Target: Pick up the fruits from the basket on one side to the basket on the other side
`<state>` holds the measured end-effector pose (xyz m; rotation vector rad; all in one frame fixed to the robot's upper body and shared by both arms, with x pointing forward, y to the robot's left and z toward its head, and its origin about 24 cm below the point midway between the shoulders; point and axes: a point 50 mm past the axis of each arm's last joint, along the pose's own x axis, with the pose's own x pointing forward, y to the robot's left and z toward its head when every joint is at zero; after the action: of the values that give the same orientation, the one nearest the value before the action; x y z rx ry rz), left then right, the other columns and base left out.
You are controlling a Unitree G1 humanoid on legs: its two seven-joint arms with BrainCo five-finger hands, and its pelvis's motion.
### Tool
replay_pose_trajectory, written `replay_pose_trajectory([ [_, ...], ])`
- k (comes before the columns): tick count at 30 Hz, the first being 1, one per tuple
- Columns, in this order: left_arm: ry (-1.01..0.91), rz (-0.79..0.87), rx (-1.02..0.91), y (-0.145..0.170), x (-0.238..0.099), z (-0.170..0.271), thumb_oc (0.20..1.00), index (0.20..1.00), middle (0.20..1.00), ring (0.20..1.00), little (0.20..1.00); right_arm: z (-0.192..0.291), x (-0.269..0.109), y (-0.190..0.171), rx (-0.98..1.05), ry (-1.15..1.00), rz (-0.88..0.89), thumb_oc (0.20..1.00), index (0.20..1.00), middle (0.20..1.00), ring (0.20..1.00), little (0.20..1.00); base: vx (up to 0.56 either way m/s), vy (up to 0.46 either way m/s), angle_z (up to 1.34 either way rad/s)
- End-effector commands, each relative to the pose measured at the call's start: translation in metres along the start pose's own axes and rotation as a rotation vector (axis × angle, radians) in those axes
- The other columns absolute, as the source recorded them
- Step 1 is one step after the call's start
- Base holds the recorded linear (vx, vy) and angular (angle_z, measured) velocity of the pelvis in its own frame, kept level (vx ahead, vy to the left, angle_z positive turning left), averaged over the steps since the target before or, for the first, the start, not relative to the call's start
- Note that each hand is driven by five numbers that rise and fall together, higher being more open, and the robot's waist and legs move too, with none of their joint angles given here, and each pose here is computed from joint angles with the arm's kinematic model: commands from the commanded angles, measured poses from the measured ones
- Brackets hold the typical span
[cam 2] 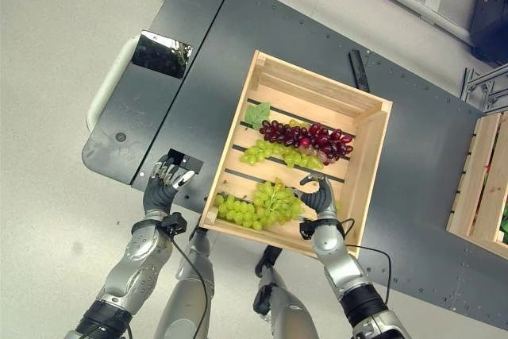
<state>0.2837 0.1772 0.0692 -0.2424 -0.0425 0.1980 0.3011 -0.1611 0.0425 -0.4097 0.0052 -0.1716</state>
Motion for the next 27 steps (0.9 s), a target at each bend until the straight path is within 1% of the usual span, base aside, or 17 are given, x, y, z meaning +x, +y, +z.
replay_pose_trajectory([
  [1, -0.129, -0.002, 0.03, 0.005, -0.002, 0.023, 1.0, 1.0, 1.0, 1.0, 1.0, 0.023, 0.005, -0.021, 0.017, -0.128, -0.045, 0.2, 0.2, 0.2, 0.2, 0.2, 0.0, 0.0, -0.04],
  [6, -0.132, 0.002, 0.029, 0.005, -0.001, 0.024, 1.0, 1.0, 1.0, 1.0, 1.0, 0.021, 0.006, -0.022, -0.006, -0.113, -0.04, 0.2, 0.2, 0.2, 0.2, 0.2, 0.0, -0.006, -0.01],
  [7, -0.133, 0.001, 0.031, 0.005, -0.001, 0.024, 1.0, 1.0, 1.0, 1.0, 1.0, 0.02, 0.007, -0.02, -0.033, -0.111, -0.026, 0.219, 0.219, 0.219, 0.219, 0.219, 0.0, 0.0, 0.0],
  [8, -0.133, -0.003, 0.032, 0.005, 0.0, 0.024, 1.0, 1.0, 1.0, 1.0, 1.0, 0.018, 0.008, -0.019, -0.069, -0.104, -0.009, 0.595, 0.595, 0.595, 0.595, 0.595, 0.0, 0.0, 0.0],
  [9, -0.136, -0.009, 0.031, 0.004, 0.0, 0.025, 1.0, 1.0, 1.0, 1.0, 1.0, 0.014, 0.009, -0.016, -0.111, -0.087, 0.017, 1.0, 1.0, 1.0, 1.0, 1.0, 0.0, 0.0, 0.0],
  [10, -0.138, -0.028, 0.028, 0.001, 0.0, 0.026, 1.0, 1.0, 1.0, 1.0, 1.0, 0.01, 0.012, -0.01, -0.196, -0.066, 0.072, 1.0, 1.0, 1.0, 1.0, 1.0, 0.0, 0.0, 0.0],
  [12, -0.141, -0.03, 0.025, 0.0, 0.001, 0.027, 1.0, 1.0, 1.0, 1.0, 1.0, 0.008, 0.014, -0.007, -0.23, -0.061, 0.083, 1.0, 1.0, 1.0, 1.0, 1.0, 0.0, 0.0, 0.0],
  [14, -0.145, -0.063, 0.02, -0.008, 0.0, 0.028, 1.0, 1.0, 1.0, 1.0, 1.0, 0.008, 0.019, 0.005, -0.383, -0.068, 0.152, 1.0, 1.0, 1.0, 1.0, 1.0, 0.0, -0.026, 0.04],
  [15, -0.144, -0.078, 0.023, -0.01, 0.001, 0.028, 1.0, 1.0, 1.0, 1.0, 1.0, 0.012, 0.022, 0.011, -0.454, -0.096, 0.187, 1.0, 1.0, 1.0, 1.0, 1.0, 0.0, -0.018, 0.09],
  [17, -0.149, -0.088, 0.024, -0.012, 0.001, 0.029, 1.0, 1.0, 1.0, 1.0, 1.0, 0.015, 0.023, 0.016, -0.495, -0.113, 0.209, 1.0, 1.0, 1.0, 1.0, 1.0, 0.0, -0.018, 0.08],
  [19, -0.154, -0.119, 0.025, -0.017, -0.001, 0.03, 1.0, 1.0, 1.0, 1.0, 1.0, 0.022, 0.025, 0.036, -0.607, -0.161, 0.31, 1.0, 1.0, 1.0, 1.0, 1.0, 0.0, 0.0, 0.0],
  [22, -0.154, -0.128, 0.025, -0.019, -0.001, 0.03, 1.0, 1.0, 1.0, 1.0, 1.0, 0.028, 0.024, 0.044, -0.642, -0.188, 0.342, 1.0, 1.0, 1.0, 1.0, 1.0, 0.0, -0.006, 0.01],
  [24, -0.147, -0.145, 0.027, -0.023, -0.002, 0.028, 1.0, 1.0, 1.0, 1.0, 1.0, 0.029, 0.021, 0.06, -0.685, -0.205, 0.398, 1.0, 1.0, 1.0, 1.0, 1.0, -0.01, -0.023, 0.05],
  [27, -0.145, -0.145, 0.031, -0.022, -0.002, 0.028, 1.0, 1.0, 1.0, 1.0, 1.0, 0.031, 0.018, 0.07, -0.702, -0.221, 0.437, 1.0, 1.0, 1.0, 1.0, 1.0, 0.0, -0.007, 0.01],
])
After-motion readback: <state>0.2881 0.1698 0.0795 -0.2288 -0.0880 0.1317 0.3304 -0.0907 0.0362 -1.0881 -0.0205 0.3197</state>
